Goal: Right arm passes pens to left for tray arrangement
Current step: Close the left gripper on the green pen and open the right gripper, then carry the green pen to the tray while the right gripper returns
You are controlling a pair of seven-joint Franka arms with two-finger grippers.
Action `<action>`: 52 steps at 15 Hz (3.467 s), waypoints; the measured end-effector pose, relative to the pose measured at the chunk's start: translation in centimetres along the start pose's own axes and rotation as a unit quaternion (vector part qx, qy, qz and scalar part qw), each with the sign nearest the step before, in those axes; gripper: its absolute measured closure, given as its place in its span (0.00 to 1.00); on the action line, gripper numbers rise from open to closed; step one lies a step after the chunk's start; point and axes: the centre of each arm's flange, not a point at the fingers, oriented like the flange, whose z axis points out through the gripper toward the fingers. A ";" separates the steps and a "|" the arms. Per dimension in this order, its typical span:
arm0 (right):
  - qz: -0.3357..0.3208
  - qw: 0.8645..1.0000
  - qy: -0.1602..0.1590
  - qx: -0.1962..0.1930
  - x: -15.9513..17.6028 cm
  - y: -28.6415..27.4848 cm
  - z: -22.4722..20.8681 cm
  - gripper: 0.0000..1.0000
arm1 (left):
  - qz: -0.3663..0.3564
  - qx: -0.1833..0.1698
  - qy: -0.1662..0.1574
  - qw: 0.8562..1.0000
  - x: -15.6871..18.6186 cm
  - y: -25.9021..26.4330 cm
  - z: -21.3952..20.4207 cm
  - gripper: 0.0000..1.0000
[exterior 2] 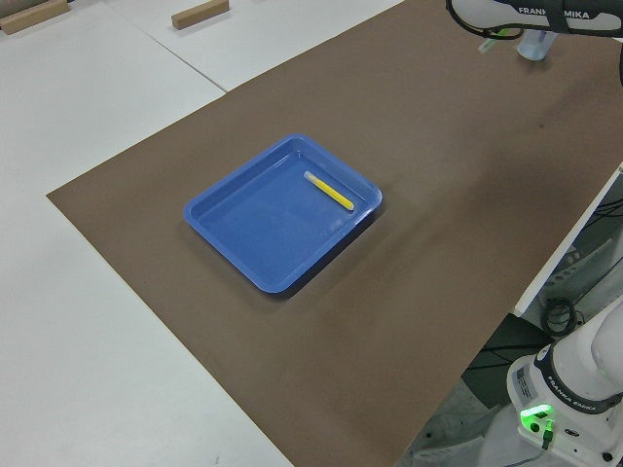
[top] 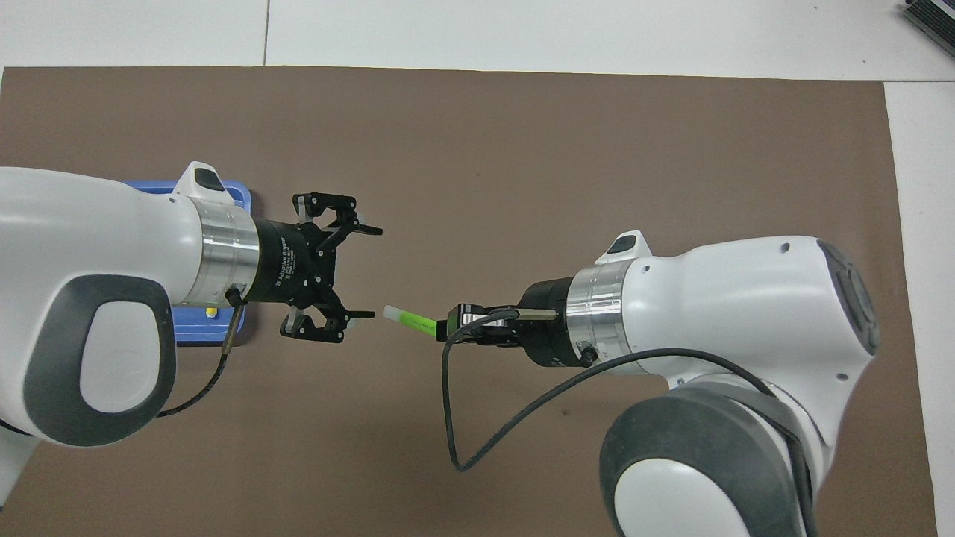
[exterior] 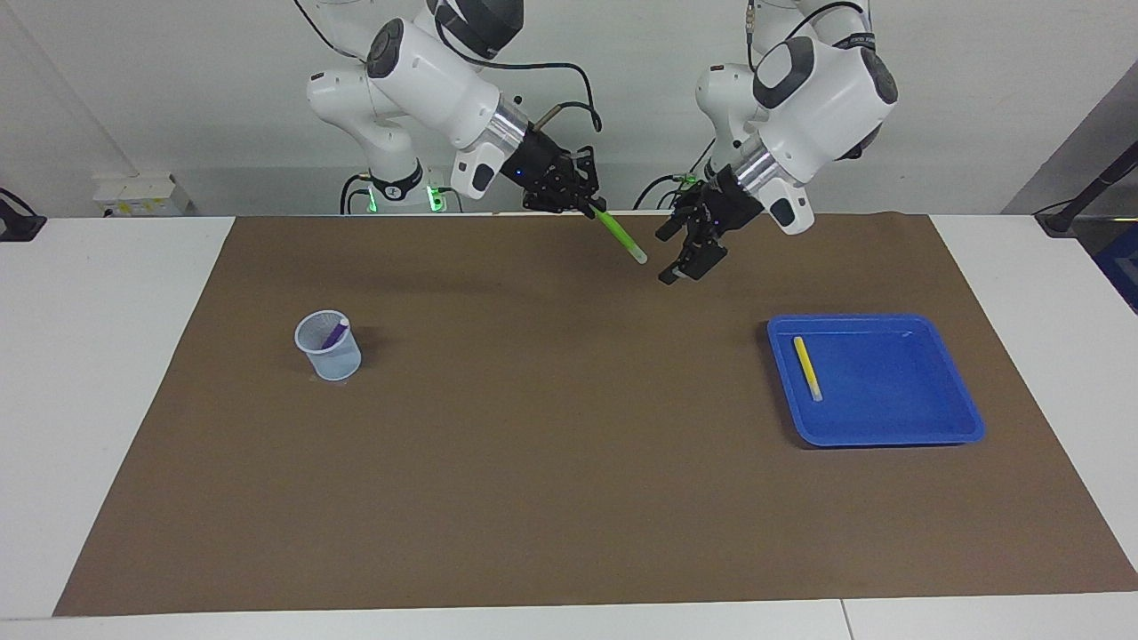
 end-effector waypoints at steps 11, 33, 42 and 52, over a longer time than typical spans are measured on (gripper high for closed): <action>0.000 1.000 0.004 0.001 0.1 0.0 -0.1 0.82 | -0.002 0.004 0.002 1.000 -2.5 -2.1 2.8 0.10; 0.000 1.000 0.016 0.003 0.3 0.1 -0.5 0.82 | 0.007 0.031 0.002 1.000 -2.8 -3.5 2.6 0.81; -0.016 0.999 0.019 -0.031 0.3 0.8 -0.4 0.15 | 0.029 0.037 0.001 0.999 -2.7 -3.7 2.4 0.81; -0.106 0.948 -0.059 -0.294 2.1 10.9 -5.8 0.00 | 0.291 0.122 0.031 0.948 8.5 -3.9 -3.9 0.81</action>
